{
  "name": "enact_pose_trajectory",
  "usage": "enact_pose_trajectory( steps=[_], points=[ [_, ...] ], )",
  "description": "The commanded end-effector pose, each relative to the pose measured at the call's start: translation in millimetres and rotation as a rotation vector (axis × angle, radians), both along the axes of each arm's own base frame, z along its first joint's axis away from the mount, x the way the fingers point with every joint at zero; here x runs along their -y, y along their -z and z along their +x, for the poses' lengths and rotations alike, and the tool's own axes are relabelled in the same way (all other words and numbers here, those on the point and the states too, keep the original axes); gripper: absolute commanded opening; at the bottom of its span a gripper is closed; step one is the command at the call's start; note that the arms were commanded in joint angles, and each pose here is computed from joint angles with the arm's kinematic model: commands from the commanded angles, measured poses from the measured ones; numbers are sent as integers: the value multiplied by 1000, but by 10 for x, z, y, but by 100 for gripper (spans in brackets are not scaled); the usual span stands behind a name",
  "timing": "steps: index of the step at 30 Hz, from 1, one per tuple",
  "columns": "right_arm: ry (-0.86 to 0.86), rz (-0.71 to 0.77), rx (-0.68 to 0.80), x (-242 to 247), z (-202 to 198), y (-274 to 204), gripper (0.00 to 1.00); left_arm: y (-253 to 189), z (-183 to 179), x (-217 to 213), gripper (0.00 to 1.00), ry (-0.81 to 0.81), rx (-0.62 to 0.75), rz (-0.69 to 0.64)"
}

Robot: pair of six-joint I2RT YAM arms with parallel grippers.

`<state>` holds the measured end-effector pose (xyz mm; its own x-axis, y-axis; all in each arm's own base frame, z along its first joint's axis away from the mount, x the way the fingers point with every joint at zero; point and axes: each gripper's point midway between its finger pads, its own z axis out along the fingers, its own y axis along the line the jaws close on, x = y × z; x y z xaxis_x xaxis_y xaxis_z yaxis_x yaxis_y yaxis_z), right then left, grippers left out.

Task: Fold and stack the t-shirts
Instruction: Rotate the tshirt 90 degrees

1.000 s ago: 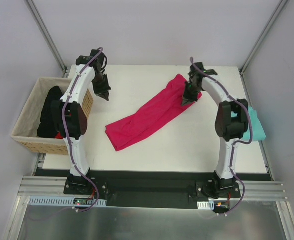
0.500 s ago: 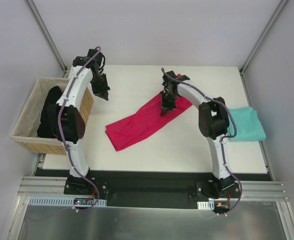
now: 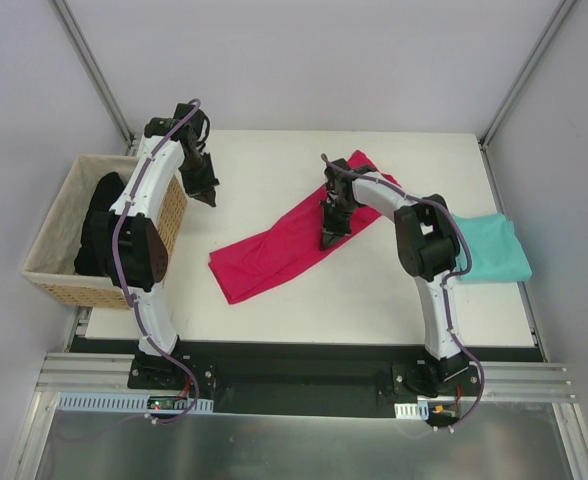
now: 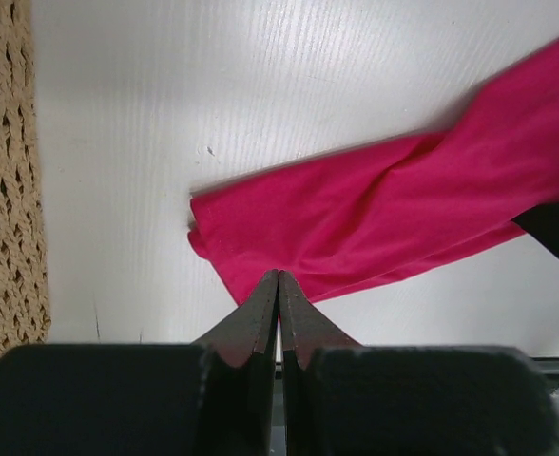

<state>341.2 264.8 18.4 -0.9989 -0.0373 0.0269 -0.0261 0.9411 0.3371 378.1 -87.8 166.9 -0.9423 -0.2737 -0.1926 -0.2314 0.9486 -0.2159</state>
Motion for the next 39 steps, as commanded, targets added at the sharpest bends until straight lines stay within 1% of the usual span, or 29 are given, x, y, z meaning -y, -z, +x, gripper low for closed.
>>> enact_pose_trajectory(
  steps=[1,10,15,19,20,21,22,23,24,25,26,27,28,29,31,33,36,37,39],
  points=[
    [16,-8,-24,22,-174,-29,1,-218,-60,-50,0,-27,50,-7],
    [77,-107,-62,251,-384,79,1,-199,-105,-41,0,-26,40,-13],
    [80,-184,-52,411,-416,97,1,-188,-129,-33,0,-25,33,-18],
    [43,-207,-50,466,-371,108,1,-191,-136,-19,0,-19,31,-26],
    [34,-208,-24,439,-281,51,1,-202,-135,-19,0,-19,35,-27],
    [25,-229,-40,473,-286,49,1,-201,-139,-20,0,-19,34,-27],
    [6,-232,9,450,-149,-51,3,-207,-140,-20,0,-18,36,-26],
    [2,-242,25,462,-97,-107,8,-216,-138,-23,0,-18,39,-25],
    [-6,-259,29,489,-79,-191,10,-214,-137,-29,0,-16,40,-22],
    [-10,-288,62,537,-2,-260,11,-219,-138,-30,0,-14,42,-21],
    [-21,-291,103,530,101,-436,14,-219,-138,-30,0,-14,42,-21],
    [-19,-293,126,543,168,-528,14,-220,-143,-32,0,-12,42,-21],
    [-9,-331,170,632,274,-612,15,-226,-144,-31,0,-13,43,-21],
    [-7,-323,221,632,398,-790,15,-226,-143,-30,0,-14,43,-22],
    [19,-332,268,741,564,-926,16,-228,-142,-46,0,-17,46,-13],
    [56,-324,313,856,751,-1054,15,-230,-134,-49,0,-22,47,-11],
    [95,-327,311,1052,914,-1016,13,-241,-114,-41,0,-29,50,-16],
    [107,-328,301,1106,931,-985,6,-250,-105,-37,0,-29,53,-17],
    [135,-338,271,1274,962,-870,1,-267,-72,-35,0,-31,62,-18]
  ],
)
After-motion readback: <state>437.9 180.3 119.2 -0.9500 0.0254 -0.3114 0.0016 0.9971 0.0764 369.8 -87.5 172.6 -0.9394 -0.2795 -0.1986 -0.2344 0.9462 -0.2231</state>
